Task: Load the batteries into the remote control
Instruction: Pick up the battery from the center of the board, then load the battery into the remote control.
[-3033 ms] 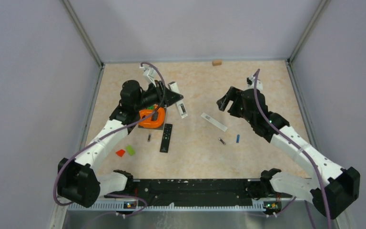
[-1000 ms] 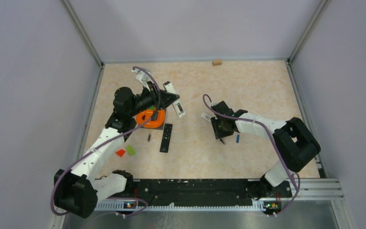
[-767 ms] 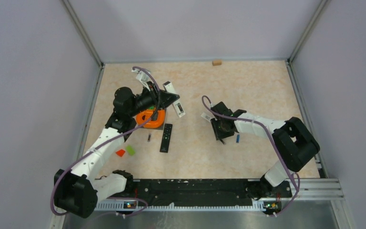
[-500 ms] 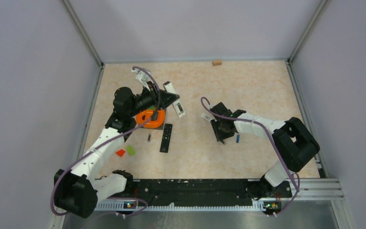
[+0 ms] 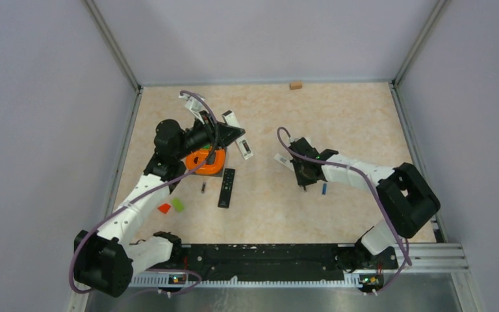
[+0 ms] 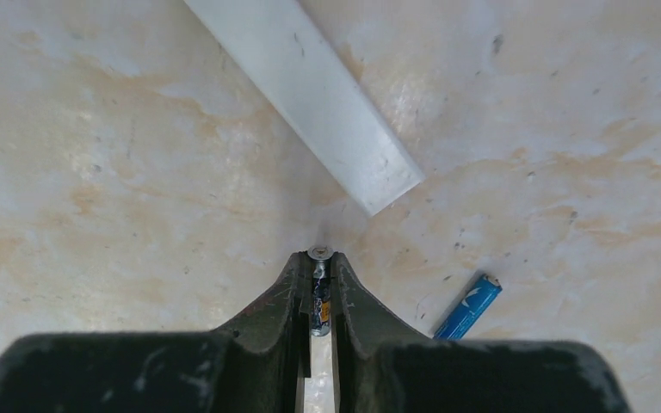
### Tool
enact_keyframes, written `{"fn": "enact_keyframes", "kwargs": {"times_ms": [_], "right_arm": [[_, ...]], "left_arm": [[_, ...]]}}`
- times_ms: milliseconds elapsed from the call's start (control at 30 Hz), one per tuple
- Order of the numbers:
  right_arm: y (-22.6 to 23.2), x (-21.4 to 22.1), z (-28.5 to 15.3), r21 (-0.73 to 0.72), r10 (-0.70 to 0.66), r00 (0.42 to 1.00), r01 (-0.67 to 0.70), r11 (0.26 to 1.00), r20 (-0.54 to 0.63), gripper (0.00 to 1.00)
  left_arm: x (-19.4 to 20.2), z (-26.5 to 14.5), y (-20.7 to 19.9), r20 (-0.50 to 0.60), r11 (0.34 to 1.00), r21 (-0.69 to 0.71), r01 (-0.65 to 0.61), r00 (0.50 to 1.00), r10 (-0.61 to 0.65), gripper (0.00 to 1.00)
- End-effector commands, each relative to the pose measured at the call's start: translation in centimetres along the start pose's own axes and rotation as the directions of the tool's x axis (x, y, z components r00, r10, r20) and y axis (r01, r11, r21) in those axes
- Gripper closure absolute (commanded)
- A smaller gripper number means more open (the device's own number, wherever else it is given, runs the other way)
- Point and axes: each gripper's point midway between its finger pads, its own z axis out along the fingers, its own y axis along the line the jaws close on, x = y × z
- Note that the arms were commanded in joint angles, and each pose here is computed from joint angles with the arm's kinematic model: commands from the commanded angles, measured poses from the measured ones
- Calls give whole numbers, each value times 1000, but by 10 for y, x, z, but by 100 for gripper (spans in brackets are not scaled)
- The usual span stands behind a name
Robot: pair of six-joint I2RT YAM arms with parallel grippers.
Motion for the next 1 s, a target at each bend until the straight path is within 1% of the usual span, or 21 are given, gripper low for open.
{"fn": "enact_keyframes", "kwargs": {"times_ms": [0, 100, 167, 200, 333, 400, 500, 600, 700, 967], "right_arm": [[3, -62, -48, -58, 119, 948, -107, 993, 295, 94], [17, -90, -92, -221, 196, 874, -105, 970, 445, 94], [34, -104, -131, -365, 234, 824, -36, 930, 516, 94], [39, -112, -148, -404, 254, 802, -18, 915, 540, 94], [54, -135, -209, -519, 318, 729, 59, 853, 606, 94], [70, -143, -240, -589, 349, 692, 135, 797, 631, 95], [90, -156, -283, -665, 412, 631, 230, 711, 658, 94], [107, -164, -311, -700, 451, 594, 289, 653, 666, 95], [122, -170, -325, -692, 447, 569, 340, 636, 690, 94], [140, -179, -320, -615, 369, 546, 377, 693, 752, 94]], "left_arm": [[-16, -1, -18, 55, 997, 76, -32, 998, 28, 100], [-16, 3, -25, 50, 991, 134, -3, 999, -4, 100], [-16, 5, -30, 40, 985, 172, 30, 998, -37, 100], [-16, 6, -32, 39, 981, 187, 43, 998, -51, 100], [-17, 10, -33, 37, 975, 213, 67, 996, -76, 100], [-19, 11, -33, 39, 972, 216, 97, 993, -108, 100], [-23, 14, -35, 32, 958, 226, 177, 982, -188, 100], [-21, 16, -37, -1, 934, 235, 268, 961, -276, 100], [-21, 15, -42, -24, 909, 257, 327, 943, -332, 100], [-16, 21, -34, -74, 888, 191, 417, 909, -411, 100]]}}
